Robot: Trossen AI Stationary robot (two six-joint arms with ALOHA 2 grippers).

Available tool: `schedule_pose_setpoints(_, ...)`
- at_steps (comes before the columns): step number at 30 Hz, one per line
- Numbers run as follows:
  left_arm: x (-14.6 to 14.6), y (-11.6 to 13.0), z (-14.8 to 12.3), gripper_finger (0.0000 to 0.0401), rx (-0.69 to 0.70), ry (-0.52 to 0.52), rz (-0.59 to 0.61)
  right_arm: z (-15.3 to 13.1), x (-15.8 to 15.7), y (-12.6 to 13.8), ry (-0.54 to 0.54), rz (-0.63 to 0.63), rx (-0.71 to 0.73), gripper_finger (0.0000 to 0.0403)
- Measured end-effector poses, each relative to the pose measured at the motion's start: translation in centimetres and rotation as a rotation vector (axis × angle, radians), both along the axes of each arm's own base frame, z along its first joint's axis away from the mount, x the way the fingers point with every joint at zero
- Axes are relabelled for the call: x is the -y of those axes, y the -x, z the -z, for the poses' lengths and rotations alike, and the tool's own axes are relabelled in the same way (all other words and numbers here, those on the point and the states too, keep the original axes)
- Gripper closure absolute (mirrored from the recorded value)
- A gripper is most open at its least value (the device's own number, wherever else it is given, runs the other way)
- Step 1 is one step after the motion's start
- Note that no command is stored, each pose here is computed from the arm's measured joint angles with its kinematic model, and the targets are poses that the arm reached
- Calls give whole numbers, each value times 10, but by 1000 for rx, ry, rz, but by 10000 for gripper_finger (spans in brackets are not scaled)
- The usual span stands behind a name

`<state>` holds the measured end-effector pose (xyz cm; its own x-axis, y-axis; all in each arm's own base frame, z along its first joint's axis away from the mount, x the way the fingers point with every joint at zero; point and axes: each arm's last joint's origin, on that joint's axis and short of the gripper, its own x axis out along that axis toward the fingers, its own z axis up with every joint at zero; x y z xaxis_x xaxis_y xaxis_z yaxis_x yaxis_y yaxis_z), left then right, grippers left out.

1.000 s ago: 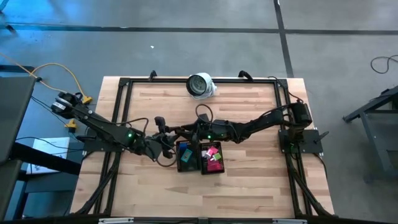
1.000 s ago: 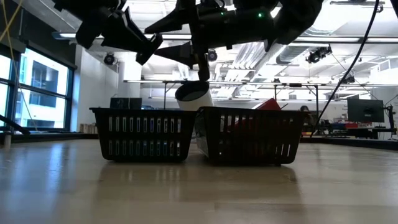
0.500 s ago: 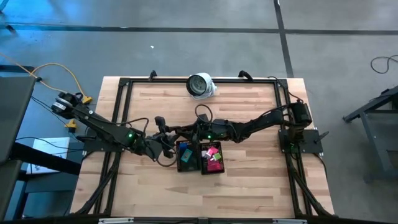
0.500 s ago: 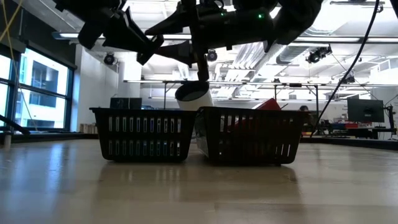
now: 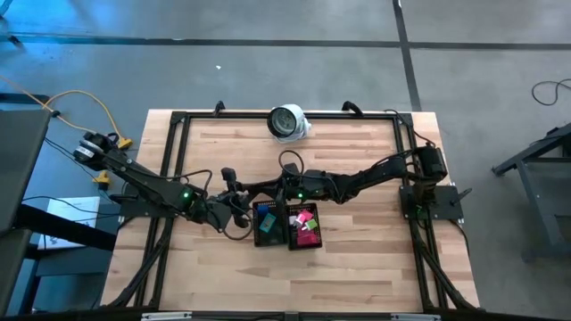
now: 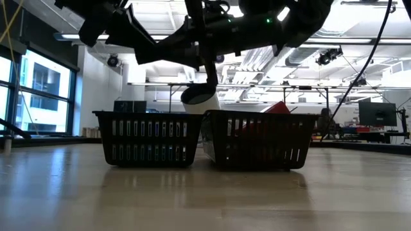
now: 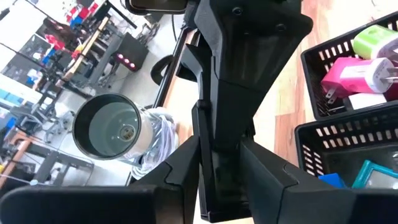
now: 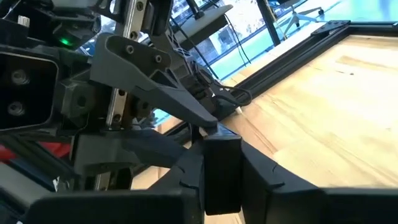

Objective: Pick & Place Office items
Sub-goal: Put the black digital clock into the left black bin

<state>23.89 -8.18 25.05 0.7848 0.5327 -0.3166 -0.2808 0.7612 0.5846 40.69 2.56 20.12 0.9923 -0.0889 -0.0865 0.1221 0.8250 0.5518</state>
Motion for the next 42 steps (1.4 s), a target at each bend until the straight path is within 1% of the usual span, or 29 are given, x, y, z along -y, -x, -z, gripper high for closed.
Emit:
schedule_pose_setpoints(9,5,2,0,303,1,-19,0,-1,-1,0,30,-16,3,355)
schedule_pose_setpoints(15,18,14,-6,301,33,-58,3,-6,-1,0,56,-57,13,355)
schedule_pose_setpoints(17,21,19,-11,300,63,-44,8,-9,-1,1,76,-67,20,355)
schedule_pose_setpoints(20,25,29,-20,300,132,10,8,-16,2,5,105,-91,1,355)
schedule_pose_setpoints(22,26,38,-29,298,185,74,31,-25,4,8,128,-90,10,356)
schedule_pose_setpoints(26,23,57,-49,283,282,239,125,-39,5,18,176,-93,-40,356)
schedule_pose_setpoints(29,17,70,-64,263,343,357,204,-49,5,23,215,-100,-33,356)
schedule_pose_setpoints(31,13,77,-71,247,371,416,250,-51,5,25,232,-107,-45,356)
schedule_pose_setpoints(33,10,82,-76,228,395,456,271,-51,4,26,245,-131,-54,356)
schedule_pose_setpoints(35,7,86,-78,210,419,486,265,-51,4,26,251,-151,-60,356)
schedule_pose_setpoints(39,6,87,-79,182,436,481,232,-48,3,27,248,-191,-81,356)
schedule_pose_setpoints(42,5,87,-79,176,447,498,219,-48,2,27,245,-223,-84,356)
